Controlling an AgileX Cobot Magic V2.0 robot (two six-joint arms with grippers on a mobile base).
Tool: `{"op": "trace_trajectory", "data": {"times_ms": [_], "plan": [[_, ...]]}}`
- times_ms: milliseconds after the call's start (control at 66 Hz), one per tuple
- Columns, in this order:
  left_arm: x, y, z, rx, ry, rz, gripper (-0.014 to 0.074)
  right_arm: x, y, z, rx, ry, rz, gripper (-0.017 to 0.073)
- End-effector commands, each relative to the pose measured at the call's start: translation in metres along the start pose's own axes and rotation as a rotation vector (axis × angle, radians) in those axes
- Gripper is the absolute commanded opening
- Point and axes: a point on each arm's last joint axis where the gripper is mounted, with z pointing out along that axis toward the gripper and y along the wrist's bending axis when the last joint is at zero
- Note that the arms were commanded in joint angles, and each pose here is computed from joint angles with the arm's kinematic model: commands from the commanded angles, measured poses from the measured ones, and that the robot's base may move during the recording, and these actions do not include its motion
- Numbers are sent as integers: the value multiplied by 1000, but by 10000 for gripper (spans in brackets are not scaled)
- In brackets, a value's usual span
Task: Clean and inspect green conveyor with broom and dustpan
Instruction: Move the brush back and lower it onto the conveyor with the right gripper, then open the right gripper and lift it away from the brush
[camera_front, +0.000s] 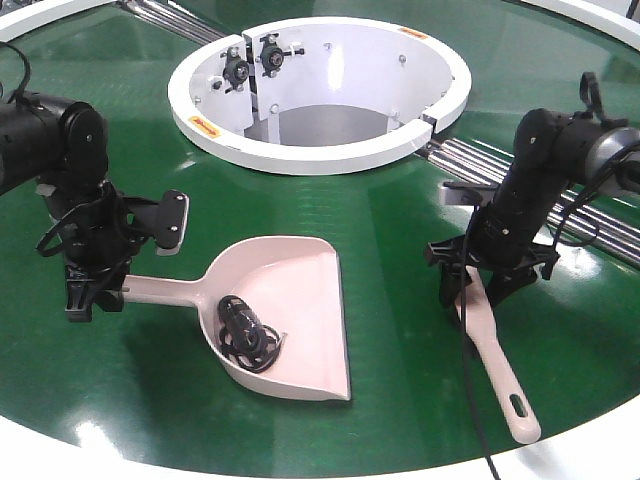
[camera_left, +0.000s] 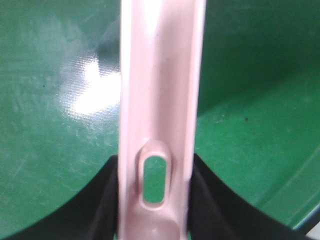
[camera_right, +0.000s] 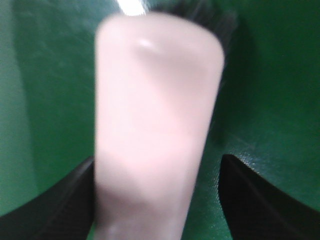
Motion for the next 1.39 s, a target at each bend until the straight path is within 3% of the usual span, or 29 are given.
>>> {"op": "trace_trajectory", "data": {"times_ms": [0, 394, 591, 773, 894, 1061, 1242, 1379], "plan": [[-1, -5, -24, -31, -36, -22, -6, 1, 6, -43, 6, -146, -28, 487], [-1, -5, -24, -31, -36, -22, -6, 6, 10, -61, 14, -194, -39, 487], [-1, -5, -24, -31, -36, -22, -6, 14, 20, -106, 26, -398, -64, 487], [-1, -5, -24, -31, -36, -22, -6, 36, 33, -158, 72, -576, -125, 487], [-1, -5, -24, -31, -36, -22, -6, 59, 39, -186, 149, -714, -162, 487], [-1, -5, -24, -31, -36, -22, -6, 101, 40, -199, 170, -919, -165, 485], [-1, -5, -24, -31, -36, -22, -6, 158, 37, -183, 188, -1098, -162, 438], [-1, -5, -24, -31, -36, -22, -6, 200, 32, -157, 197, -1147, -161, 319]]}}
